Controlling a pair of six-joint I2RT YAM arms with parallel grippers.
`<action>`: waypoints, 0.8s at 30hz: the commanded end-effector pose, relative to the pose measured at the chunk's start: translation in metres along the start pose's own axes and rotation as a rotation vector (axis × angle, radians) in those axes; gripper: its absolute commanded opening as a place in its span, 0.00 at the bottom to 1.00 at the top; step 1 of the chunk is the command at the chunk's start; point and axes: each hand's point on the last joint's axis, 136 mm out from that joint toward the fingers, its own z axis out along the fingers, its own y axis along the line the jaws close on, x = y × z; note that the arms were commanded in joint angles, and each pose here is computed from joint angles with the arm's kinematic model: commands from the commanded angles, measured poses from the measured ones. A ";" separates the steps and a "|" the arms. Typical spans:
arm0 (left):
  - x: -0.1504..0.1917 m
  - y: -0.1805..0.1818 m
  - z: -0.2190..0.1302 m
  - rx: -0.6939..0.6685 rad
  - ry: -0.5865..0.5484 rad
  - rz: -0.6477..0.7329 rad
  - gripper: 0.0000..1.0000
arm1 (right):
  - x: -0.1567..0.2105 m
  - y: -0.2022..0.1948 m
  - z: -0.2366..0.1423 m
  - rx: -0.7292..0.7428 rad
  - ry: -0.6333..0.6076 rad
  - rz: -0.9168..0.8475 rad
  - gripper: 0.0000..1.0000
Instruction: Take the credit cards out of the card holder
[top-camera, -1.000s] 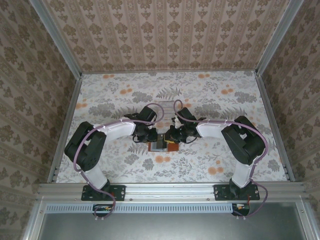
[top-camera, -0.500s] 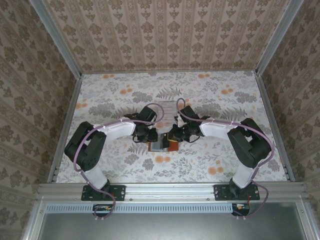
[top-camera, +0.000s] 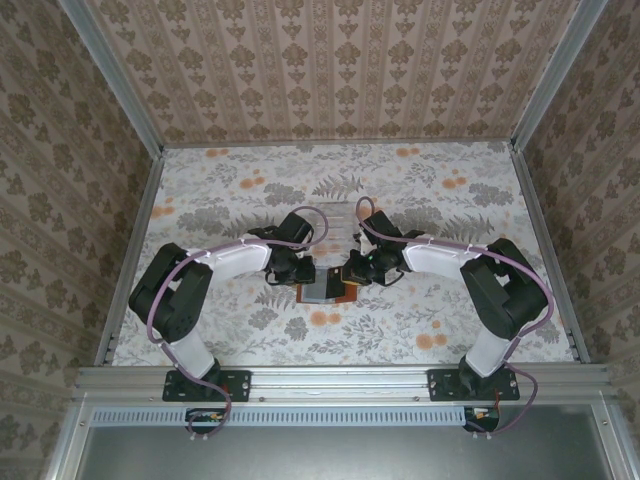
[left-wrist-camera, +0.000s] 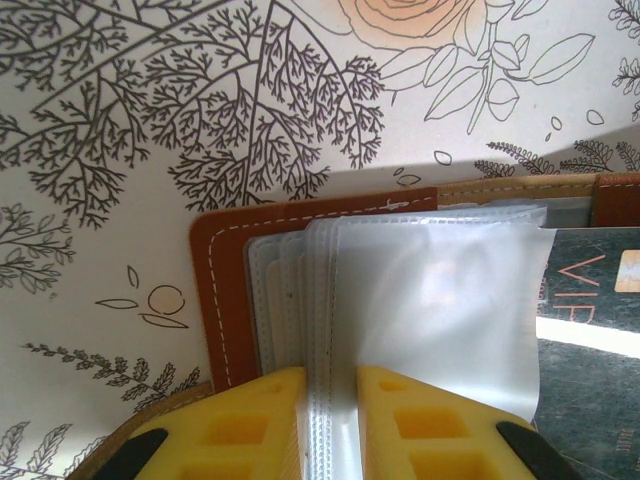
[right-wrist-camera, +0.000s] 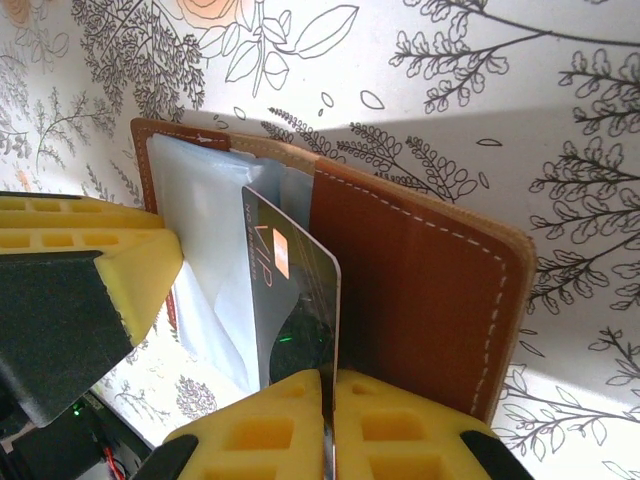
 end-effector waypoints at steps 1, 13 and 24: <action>0.019 0.020 0.009 -0.084 0.070 0.005 0.21 | 0.007 -0.019 -0.006 0.079 -0.008 0.027 0.11; 0.018 0.017 0.008 -0.072 0.065 0.006 0.21 | 0.004 -0.008 -0.001 0.013 -0.009 0.052 0.12; 0.018 0.012 0.006 -0.040 0.055 0.000 0.22 | 0.008 0.008 0.007 -0.048 0.023 0.057 0.17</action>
